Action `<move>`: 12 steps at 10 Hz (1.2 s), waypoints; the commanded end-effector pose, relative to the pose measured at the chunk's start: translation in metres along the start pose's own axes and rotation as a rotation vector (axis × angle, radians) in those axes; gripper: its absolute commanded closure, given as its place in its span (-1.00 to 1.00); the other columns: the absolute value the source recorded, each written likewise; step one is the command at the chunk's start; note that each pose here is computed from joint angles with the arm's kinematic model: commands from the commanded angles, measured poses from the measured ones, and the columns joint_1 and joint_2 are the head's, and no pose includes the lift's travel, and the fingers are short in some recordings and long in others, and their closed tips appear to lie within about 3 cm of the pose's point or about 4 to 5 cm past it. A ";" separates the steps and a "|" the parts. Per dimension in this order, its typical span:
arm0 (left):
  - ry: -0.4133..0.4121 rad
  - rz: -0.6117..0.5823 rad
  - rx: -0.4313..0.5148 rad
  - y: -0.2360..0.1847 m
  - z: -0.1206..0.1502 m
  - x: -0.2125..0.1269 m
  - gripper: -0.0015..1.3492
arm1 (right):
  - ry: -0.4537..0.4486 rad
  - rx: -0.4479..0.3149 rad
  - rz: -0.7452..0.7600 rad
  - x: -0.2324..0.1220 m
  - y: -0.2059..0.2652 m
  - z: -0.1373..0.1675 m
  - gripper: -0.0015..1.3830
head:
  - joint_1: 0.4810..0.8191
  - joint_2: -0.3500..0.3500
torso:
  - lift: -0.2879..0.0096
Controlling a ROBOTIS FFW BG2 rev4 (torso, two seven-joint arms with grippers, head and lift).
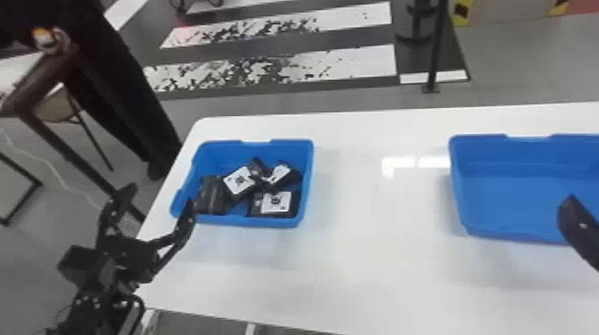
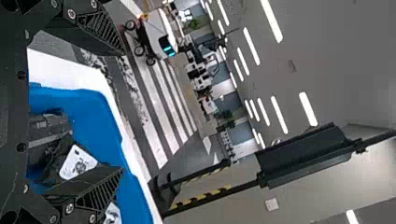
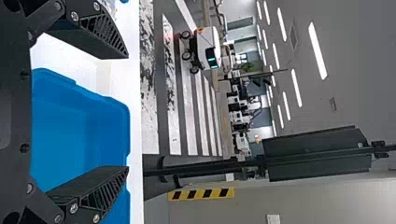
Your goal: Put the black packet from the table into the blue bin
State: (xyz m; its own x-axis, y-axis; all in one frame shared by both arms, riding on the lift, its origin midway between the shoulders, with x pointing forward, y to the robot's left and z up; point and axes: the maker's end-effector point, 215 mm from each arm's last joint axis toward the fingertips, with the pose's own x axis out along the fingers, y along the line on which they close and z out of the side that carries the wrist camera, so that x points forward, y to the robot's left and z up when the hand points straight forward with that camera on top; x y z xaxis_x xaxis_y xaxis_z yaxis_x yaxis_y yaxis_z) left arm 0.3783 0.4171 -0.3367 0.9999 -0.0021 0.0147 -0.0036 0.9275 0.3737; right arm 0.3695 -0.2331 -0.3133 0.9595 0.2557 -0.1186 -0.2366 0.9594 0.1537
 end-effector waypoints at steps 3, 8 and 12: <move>-0.092 0.033 -0.210 -0.031 0.021 -0.036 -0.76 | 0.005 0.000 -0.005 -0.001 -0.001 -0.003 -0.75 | 0.27 0.77 | 0.20; -0.159 0.043 -0.452 -0.089 0.052 -0.049 -0.76 | 0.008 -0.002 -0.010 -0.001 -0.001 -0.005 -0.75 | 0.27 0.47 | 0.20; -0.163 0.056 -0.465 -0.087 0.053 -0.050 -0.76 | 0.009 -0.002 -0.012 -0.001 -0.002 -0.005 -0.75 | 0.27 0.38 | 0.20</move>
State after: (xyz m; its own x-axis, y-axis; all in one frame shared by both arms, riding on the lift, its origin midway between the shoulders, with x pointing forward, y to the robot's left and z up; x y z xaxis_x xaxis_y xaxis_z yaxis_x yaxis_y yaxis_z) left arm 0.3283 0.3160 -0.3199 0.9830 0.0222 0.1823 -0.0078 0.9968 -0.0795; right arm 0.3683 -0.2344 -0.3183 0.9608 0.2453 -0.1290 -0.2257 0.9626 0.1497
